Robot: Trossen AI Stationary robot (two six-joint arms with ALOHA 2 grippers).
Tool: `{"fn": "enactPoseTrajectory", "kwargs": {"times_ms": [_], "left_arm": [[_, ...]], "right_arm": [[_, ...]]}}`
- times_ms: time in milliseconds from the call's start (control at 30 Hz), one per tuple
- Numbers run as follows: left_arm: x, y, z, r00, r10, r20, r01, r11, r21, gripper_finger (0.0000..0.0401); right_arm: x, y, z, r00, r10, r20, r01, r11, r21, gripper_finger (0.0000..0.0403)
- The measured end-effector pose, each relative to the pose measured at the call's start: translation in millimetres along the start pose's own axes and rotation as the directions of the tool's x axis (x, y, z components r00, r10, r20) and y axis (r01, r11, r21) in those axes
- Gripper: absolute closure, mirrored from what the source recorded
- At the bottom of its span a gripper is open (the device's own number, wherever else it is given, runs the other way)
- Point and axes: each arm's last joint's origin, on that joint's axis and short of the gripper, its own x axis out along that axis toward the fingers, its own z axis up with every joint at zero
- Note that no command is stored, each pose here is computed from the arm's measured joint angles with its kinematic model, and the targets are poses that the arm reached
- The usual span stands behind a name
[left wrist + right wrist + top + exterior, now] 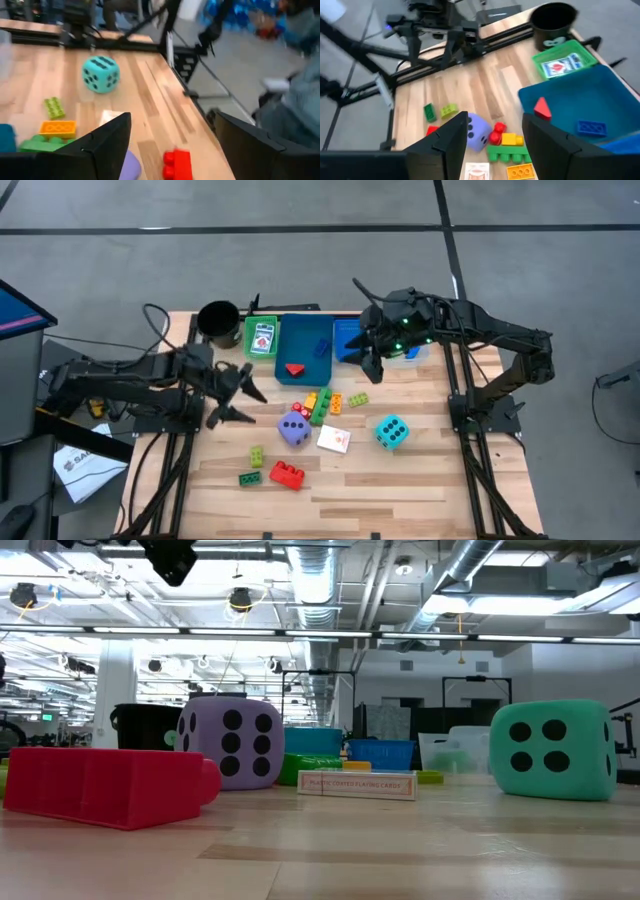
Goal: Pick & Place Toys
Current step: Put the small light green game piece into the dark blue bin
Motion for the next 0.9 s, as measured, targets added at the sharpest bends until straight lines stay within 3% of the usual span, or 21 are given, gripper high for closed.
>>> {"fn": "enactPoseTrajectory", "kwargs": {"times_ms": [167, 367, 600, 900], "left_arm": [[12, -16, -18, 0.982, -0.047, -0.184, 0.069, 0.991, 0.116, 0.0119], [21, -21, -46, 0.892, -0.011, -0.452, 0.161, 0.942, 0.295, 0.0119], [42, -21, -58, 0.827, -0.032, -0.561, 0.277, 0.893, 0.356, 0.0119], [72, -18, -81, 0.718, -0.049, -0.695, 0.409, 0.837, 0.363, 0.0119]], "right_arm": [[0, 6, -2, 1.0, 0.019, -0.009, -0.019, 0.999, -0.042, 0.0219], [0, 11, -4, 0.999, 0.034, -0.015, -0.033, 0.998, 0.055, 0.0219], [1, 12, -4, 0.999, 0.031, -0.014, -0.027, 0.979, 0.203, 0.0219], [0, 22, -7, 1.0, 0.014, -0.009, -0.012, 0.973, 0.231, 0.0219]]}}
